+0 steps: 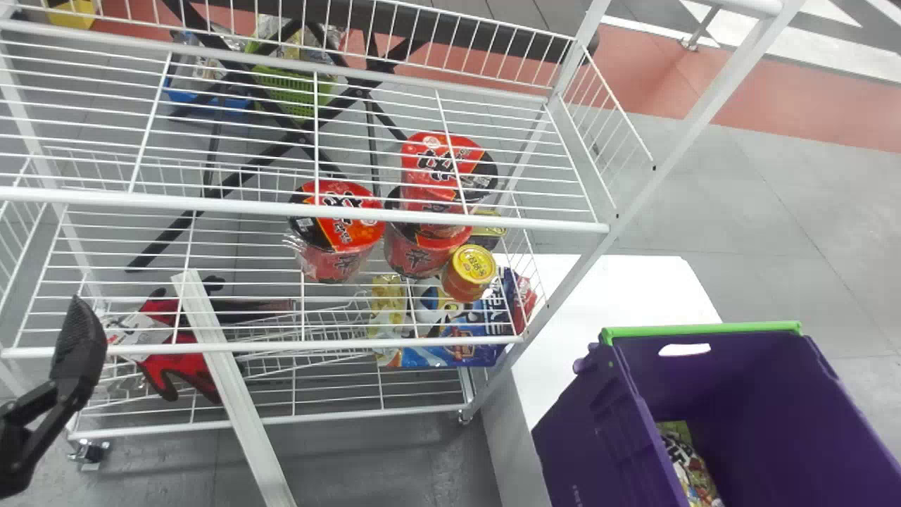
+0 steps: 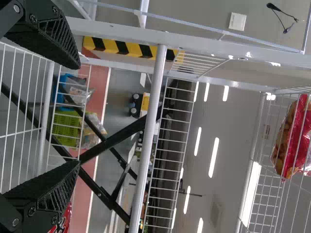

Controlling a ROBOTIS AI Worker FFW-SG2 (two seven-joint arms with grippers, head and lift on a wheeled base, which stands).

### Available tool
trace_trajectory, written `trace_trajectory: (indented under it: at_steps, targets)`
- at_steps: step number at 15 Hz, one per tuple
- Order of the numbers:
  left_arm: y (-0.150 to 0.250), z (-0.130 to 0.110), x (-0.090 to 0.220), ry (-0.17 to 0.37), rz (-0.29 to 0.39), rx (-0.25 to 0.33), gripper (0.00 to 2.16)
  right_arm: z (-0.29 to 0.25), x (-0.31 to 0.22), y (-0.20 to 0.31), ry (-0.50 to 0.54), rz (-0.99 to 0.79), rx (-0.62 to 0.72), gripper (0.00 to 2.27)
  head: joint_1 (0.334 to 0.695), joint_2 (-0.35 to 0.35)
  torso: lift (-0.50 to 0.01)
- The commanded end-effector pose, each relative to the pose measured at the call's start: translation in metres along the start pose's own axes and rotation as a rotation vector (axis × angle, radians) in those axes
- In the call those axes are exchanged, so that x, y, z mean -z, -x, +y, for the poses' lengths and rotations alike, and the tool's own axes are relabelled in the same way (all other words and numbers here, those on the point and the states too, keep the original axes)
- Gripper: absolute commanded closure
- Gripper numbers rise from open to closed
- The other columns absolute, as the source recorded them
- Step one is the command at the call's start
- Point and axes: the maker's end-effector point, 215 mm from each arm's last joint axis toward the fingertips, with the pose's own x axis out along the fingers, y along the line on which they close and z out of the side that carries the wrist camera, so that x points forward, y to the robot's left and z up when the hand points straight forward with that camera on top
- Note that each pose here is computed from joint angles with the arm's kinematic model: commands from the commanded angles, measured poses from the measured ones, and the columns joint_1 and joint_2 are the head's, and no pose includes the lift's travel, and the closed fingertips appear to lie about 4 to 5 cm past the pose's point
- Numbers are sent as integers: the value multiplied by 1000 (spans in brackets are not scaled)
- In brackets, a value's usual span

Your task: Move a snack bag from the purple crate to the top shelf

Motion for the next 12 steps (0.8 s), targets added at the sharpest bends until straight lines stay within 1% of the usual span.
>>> trace_trajectory:
  at_steps: [1,3,6,9,12]
  targets:
    - [0,0,0,0,1,0,124,0,-4,0,-4,-13,-1,259,695,-350,-453]
    - [1,0,2,0,2,-1,124,5,-7,-3,-15,-11,-11,259,695,-350,-453]
    - [2,2,1,0,-6,-5,124,15,-9,-5,-69,-17,-47,259,695,-350,-453]
    - [3,2,1,0,-11,-7,124,13,2,-3,-145,3,-61,259,695,-350,-453]
    - [3,2,2,0,-8,-7,124,2,4,2,-175,-4,-53,259,695,-350,-453]
